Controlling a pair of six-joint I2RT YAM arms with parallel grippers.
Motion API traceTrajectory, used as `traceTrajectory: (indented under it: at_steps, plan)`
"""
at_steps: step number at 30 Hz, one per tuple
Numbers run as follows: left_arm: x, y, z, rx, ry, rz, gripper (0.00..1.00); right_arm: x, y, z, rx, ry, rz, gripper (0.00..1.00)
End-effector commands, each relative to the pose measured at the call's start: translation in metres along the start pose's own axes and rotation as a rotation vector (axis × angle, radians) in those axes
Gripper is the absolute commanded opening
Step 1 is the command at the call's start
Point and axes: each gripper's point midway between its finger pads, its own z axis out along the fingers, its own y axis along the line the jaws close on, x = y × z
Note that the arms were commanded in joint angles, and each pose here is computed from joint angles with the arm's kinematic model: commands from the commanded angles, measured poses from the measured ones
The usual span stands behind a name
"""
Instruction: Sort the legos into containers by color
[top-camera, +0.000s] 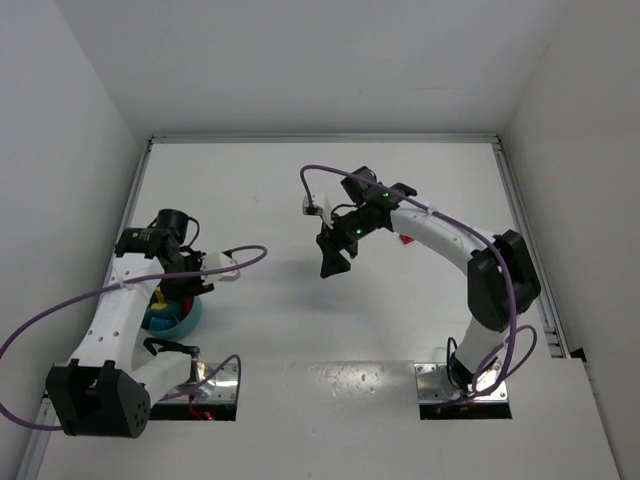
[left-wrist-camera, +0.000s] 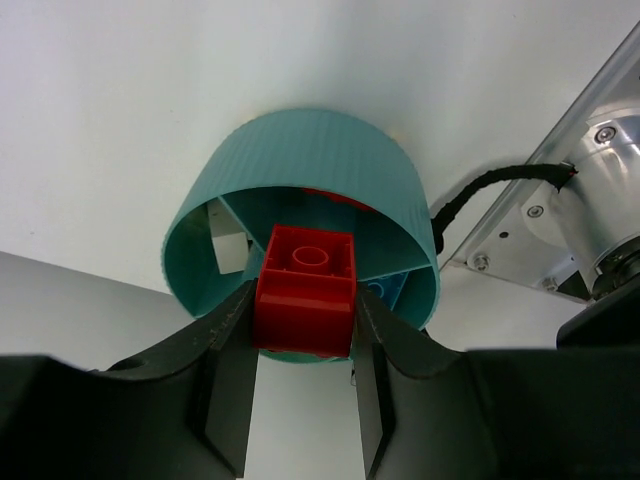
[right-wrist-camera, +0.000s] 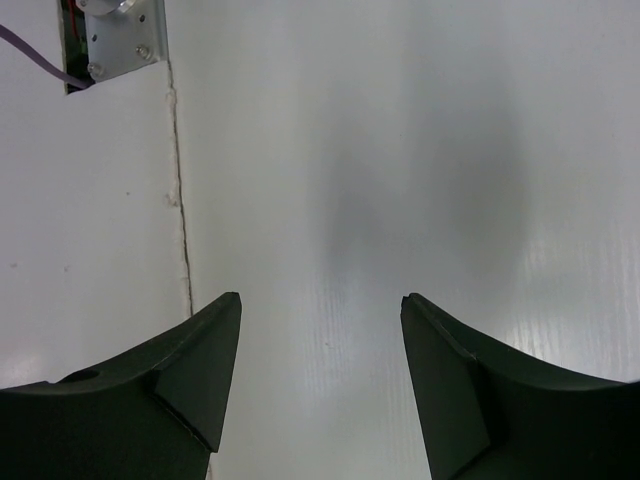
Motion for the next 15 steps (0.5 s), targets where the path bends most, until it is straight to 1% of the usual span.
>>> traceTrajectory:
  at_steps: [1, 2, 6, 9, 10, 12, 13, 15]
  plan:
    - [0.0057, -0.0048, 0.0061, 0.032, 0.021, 0.010, 0.01, -0.0126, -0.0038, -0.0024, -0.008, -0.030, -0.033, 0.65]
    - [0.0057, -0.0045, 0.0062, 0.032, 0.020, 0.019, 0.01, -0.0133, -0.0024, -0.0022, -0.016, -0.034, -0.033, 0.65]
    - [0.0073, -0.0083, 0.0145, 0.081, 0.037, 0.006, 0.10, -0.0100, -0.0032, 0.0001, -0.025, -0.019, -0.015, 0.65]
    - [0.0075, -0.0089, 0.0158, 0.090, 0.041, -0.004, 0.21, -0.0140, -0.0039, -0.0012, -0.021, -0.025, -0.022, 0.64]
    - [0.0090, -0.0087, 0.0156, 0.089, 0.042, -0.013, 0.27, -0.0118, -0.0052, 0.0009, -0.024, -0.020, -0.016, 0.64]
    - [0.0090, -0.0087, 0.0156, 0.089, 0.042, -0.013, 0.36, -0.0151, -0.0058, -0.0001, -0.021, -0.025, -0.022, 0.64]
    - [0.0081, -0.0063, 0.0137, 0.080, 0.039, -0.012, 0.43, -0.0151, -0.0058, -0.0002, -0.021, -0.025, -0.022, 0.64]
    - [0.0082, -0.0068, 0.0154, 0.092, 0.035, -0.022, 0.49, -0.0136, -0.0047, -0.0004, -0.024, -0.019, -0.016, 0.64]
